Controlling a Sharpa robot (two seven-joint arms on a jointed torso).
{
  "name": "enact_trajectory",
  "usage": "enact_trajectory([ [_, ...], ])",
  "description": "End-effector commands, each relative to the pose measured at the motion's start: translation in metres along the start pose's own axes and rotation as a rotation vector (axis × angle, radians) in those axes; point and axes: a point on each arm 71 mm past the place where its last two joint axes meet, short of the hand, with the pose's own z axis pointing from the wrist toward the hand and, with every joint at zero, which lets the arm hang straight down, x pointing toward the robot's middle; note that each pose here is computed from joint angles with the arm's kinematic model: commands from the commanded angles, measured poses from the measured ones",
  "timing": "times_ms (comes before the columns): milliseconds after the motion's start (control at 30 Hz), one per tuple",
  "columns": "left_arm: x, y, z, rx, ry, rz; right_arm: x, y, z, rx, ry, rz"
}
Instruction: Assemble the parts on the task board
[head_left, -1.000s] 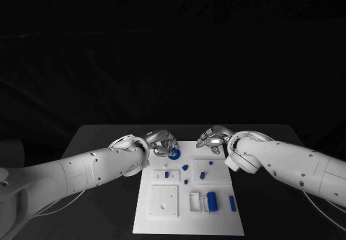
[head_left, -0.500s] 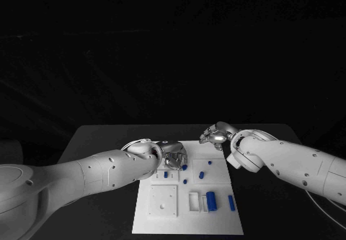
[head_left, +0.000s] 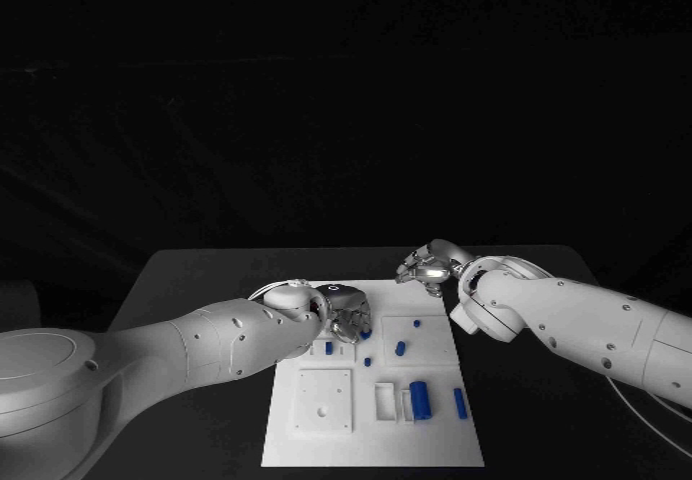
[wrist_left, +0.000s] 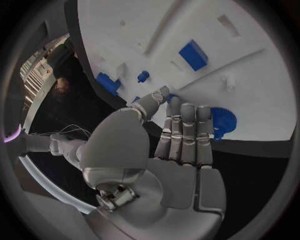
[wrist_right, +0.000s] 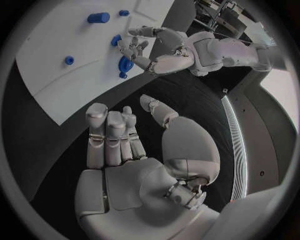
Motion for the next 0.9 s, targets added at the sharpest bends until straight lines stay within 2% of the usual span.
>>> enact_trajectory([
  [33,-0.0004,-0.0008,0.0013,0.002,-0.010,0.009,0.000,0.002,0.000,-0.018,-0.002,-0.009],
  [200,-0.0006,-0.0011,0.0019,0.003,-0.009,0.000,0.001,0.003,-0.001,-0.020,0.001,-0.008],
  [400,-0.0038,-0.0027,0.0024,0.016,-0.053,-0.015,0.001,0.003,-0.001,-0.019,0.004,-0.009],
  [567,-0.0046,-0.0048,0.0059,0.011,-0.055,-0.012,0.002,0.004,-0.001,-0.020,0.006,-0.009],
  [900,0.0069,0.0009,0.0089,-0.031,-0.014,-0.018,0.002,0.005,-0.001,-0.022,0.008,-0.008],
])
